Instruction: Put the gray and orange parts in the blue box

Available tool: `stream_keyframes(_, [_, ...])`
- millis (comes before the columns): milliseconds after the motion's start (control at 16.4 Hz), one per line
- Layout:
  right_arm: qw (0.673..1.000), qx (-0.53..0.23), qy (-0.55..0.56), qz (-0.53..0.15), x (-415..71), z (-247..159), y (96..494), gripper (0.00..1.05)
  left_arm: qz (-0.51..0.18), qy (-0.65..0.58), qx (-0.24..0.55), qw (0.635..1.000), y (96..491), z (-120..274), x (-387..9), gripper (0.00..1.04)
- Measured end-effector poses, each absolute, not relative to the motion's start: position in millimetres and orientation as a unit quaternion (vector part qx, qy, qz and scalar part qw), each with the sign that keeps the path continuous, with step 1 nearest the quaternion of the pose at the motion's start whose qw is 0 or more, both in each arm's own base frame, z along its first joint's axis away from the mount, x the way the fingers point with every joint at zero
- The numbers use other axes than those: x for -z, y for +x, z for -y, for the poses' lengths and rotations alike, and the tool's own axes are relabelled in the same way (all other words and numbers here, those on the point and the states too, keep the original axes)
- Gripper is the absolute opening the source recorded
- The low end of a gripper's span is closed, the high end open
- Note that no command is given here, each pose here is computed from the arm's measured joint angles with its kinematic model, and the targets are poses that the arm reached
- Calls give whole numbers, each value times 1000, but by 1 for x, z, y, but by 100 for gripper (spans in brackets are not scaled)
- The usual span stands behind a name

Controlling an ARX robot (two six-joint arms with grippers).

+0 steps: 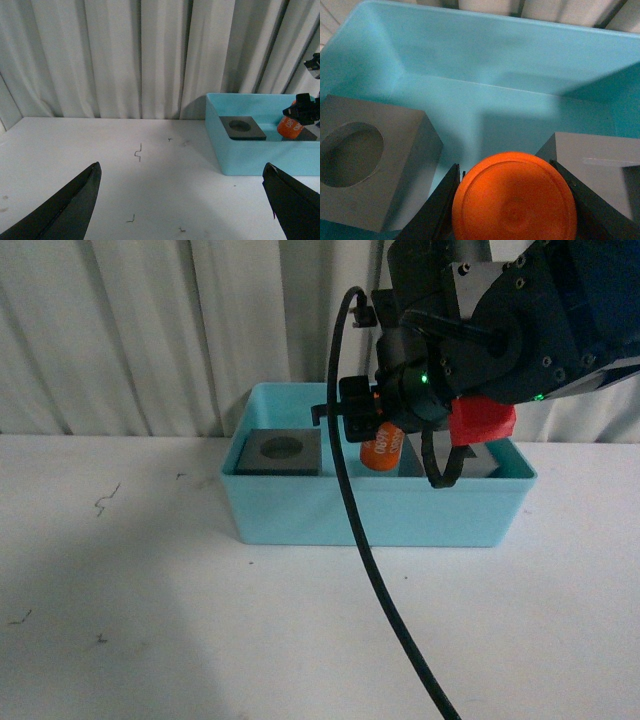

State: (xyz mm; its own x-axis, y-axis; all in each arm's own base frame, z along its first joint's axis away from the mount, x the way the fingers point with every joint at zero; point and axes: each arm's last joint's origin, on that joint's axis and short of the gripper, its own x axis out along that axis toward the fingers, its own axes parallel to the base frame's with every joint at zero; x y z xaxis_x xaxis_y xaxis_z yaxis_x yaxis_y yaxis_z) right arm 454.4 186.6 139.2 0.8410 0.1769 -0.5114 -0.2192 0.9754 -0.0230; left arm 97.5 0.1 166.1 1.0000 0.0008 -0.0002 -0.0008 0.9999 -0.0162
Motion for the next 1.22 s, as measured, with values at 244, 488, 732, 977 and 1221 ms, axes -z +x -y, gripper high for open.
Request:
stream_keyframes(244, [960, -95, -28, -261, -137, -187, 454, 48, 0, -8, 0, 1000, 97, 0, -166, 98])
stream_keyframes(488, [957, -91, -25, -274, -126, -188, 451, 48, 0, -8, 0, 1000, 97, 0, -166, 98])
stream_keyframes(732, [956, -88, -18, -281, -121, -187, 448, 65, 0, -8, 0, 1000, 97, 0, -166, 98])
stream_keyframes(977, [970, -81, 18, -229, -146, -171, 434, 97, 0, -8, 0, 1000, 97, 0, -166, 98])
stream_keyframes(1221, [995, -65, 59, -56, -278, -81, 339, 98, 0, -8, 0, 1000, 97, 0, -166, 98])
